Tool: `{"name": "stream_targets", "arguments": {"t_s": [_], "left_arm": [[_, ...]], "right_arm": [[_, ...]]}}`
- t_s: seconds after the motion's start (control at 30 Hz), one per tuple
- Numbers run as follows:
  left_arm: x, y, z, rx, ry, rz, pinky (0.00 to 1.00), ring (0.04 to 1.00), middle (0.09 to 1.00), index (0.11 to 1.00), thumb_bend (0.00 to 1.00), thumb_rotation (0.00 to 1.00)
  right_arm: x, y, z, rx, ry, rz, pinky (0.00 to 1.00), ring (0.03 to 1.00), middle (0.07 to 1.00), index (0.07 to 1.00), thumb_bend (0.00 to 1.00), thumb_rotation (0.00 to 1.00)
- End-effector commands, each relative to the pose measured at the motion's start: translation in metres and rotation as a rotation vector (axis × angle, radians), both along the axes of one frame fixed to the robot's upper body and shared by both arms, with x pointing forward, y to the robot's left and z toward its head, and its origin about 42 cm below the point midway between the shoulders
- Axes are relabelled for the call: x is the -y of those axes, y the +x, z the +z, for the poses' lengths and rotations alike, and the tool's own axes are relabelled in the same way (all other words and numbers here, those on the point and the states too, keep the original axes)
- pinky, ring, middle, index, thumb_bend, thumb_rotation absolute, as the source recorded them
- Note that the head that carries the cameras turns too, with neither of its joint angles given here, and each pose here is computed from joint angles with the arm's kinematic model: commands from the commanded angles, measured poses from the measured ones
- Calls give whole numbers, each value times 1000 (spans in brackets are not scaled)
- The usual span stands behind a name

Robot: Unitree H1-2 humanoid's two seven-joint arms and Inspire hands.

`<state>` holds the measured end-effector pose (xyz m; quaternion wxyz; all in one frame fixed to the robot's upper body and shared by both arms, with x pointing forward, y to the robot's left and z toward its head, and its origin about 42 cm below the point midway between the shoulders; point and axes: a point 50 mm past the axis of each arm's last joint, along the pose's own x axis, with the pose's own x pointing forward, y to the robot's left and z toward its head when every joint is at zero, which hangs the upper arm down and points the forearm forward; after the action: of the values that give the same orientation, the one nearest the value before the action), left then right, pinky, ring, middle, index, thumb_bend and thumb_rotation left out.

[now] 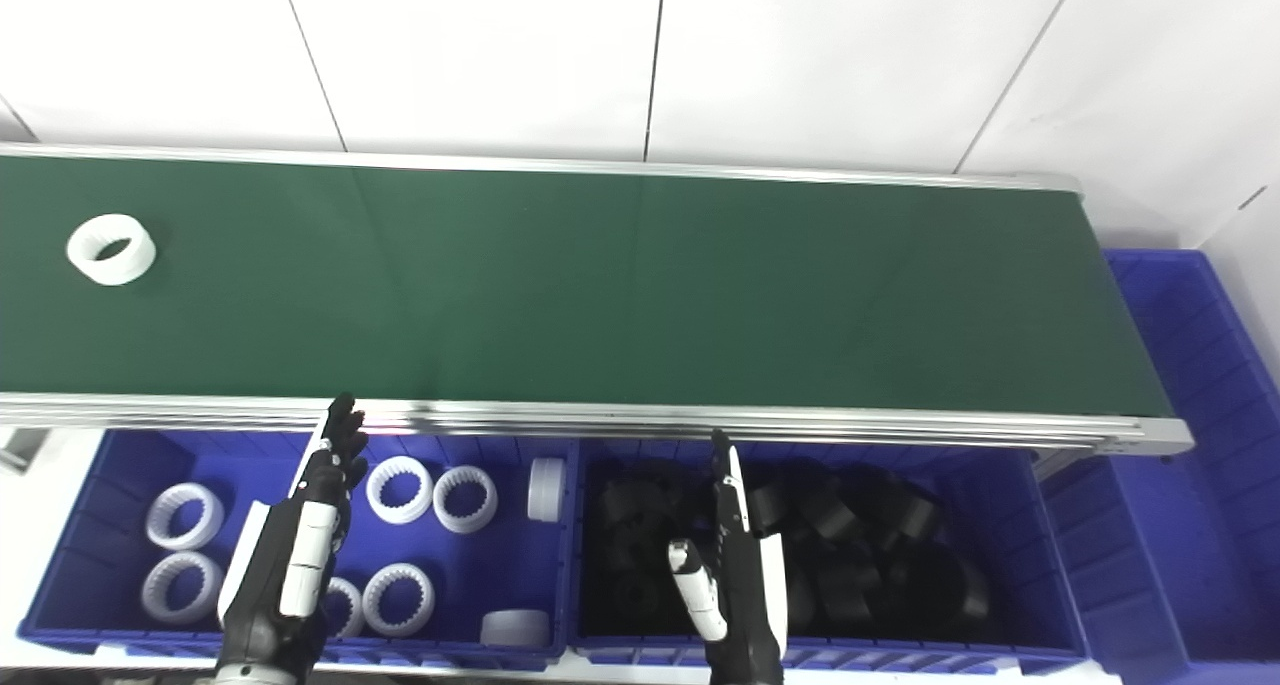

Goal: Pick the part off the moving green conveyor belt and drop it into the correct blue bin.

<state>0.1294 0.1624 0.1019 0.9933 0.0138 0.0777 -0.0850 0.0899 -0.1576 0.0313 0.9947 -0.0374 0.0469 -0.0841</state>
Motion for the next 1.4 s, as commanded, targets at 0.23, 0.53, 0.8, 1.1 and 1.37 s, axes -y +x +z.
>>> {"name": "stream_targets", "arguments": {"t_s": [0.23,0.53,0.8,1.1,1.37], "left_arm": [[3,1,7,34,-7,-6,1000,1000,1000,1000,511,1000],[3,0,3,30,-2,-10,1000,1000,1000,1000,511,1000],[9,-1,-13,16,-7,-7,1000,1000,1000,1000,526,1000],[19,1,-17,28,-7,-1,1000,1000,1000,1000,518,1000],[30,3,-19,35,-27,7,1000,995,1000,1000,551,1000]], "right_arm": [[-1,1,7,60,10,-3,1000,1000,1000,993,861,1000],[0,0,3,54,14,-7,1000,1000,1000,995,866,1000],[7,0,-11,18,7,-10,1000,1000,1000,998,859,1000],[16,1,-16,7,-1,-18,1000,1000,1000,1000,869,1000],[25,1,-18,4,-19,-10,1000,1000,1000,1000,821,1000]]}}
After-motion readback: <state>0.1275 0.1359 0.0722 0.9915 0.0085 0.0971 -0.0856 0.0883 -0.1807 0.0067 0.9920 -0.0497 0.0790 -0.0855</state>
